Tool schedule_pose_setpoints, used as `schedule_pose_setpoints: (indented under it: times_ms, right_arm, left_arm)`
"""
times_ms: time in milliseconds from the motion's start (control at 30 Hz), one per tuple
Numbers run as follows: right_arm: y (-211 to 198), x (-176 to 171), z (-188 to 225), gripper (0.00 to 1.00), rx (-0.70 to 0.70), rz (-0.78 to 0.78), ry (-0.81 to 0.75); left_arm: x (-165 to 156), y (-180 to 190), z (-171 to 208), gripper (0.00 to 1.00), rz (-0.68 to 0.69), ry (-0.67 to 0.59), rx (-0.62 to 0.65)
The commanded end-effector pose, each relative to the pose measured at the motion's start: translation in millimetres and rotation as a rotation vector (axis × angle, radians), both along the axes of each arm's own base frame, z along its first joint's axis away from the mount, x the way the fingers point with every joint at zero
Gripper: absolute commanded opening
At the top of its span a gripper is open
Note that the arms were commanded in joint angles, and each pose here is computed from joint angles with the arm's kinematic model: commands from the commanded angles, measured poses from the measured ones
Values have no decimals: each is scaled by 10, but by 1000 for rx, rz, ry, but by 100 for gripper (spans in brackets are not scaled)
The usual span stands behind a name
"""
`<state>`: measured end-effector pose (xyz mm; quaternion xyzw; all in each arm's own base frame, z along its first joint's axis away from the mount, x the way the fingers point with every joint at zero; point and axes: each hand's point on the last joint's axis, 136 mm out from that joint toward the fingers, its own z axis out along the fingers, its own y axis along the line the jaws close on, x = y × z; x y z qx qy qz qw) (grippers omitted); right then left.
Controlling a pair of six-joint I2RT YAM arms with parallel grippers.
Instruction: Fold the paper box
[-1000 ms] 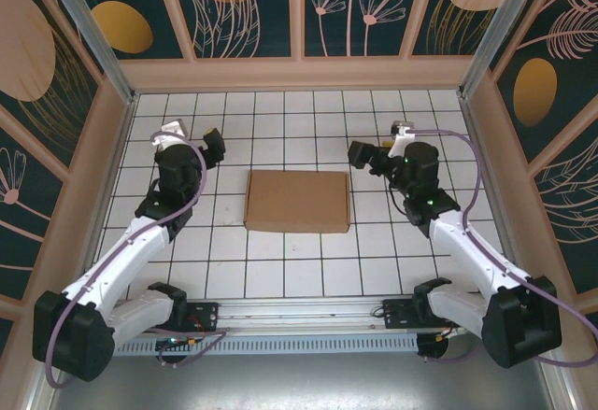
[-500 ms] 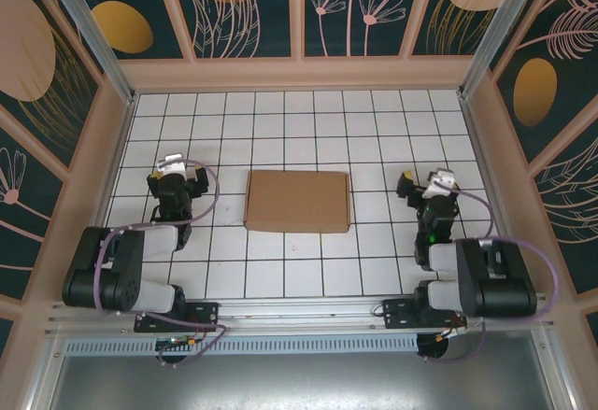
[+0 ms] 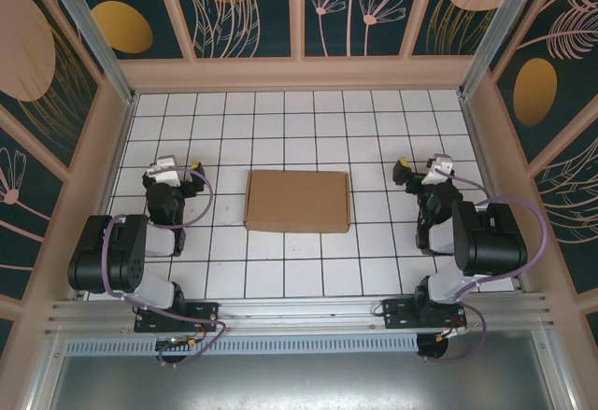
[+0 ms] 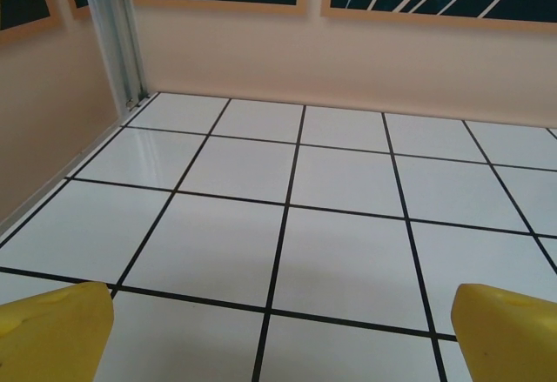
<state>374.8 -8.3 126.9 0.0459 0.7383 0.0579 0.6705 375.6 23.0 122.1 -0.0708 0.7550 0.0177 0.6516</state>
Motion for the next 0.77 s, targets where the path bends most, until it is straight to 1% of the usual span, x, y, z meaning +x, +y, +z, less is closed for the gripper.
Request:
schedule_pose_setpoints:
  times_ms: [0,133,733]
  right_arm:
    - [16,2,4,99,-25,5,4]
    - [37,-8,7,99,-52,-18,1]
    - [32,-5,0,99,-50,-18,4]
  left_arm:
    - [17,-28,127,99,-19,-53,-7]
    - [14,-33,137,99,-21,-56,-7]
    - [18,-48,135,99,-29,-55,-5]
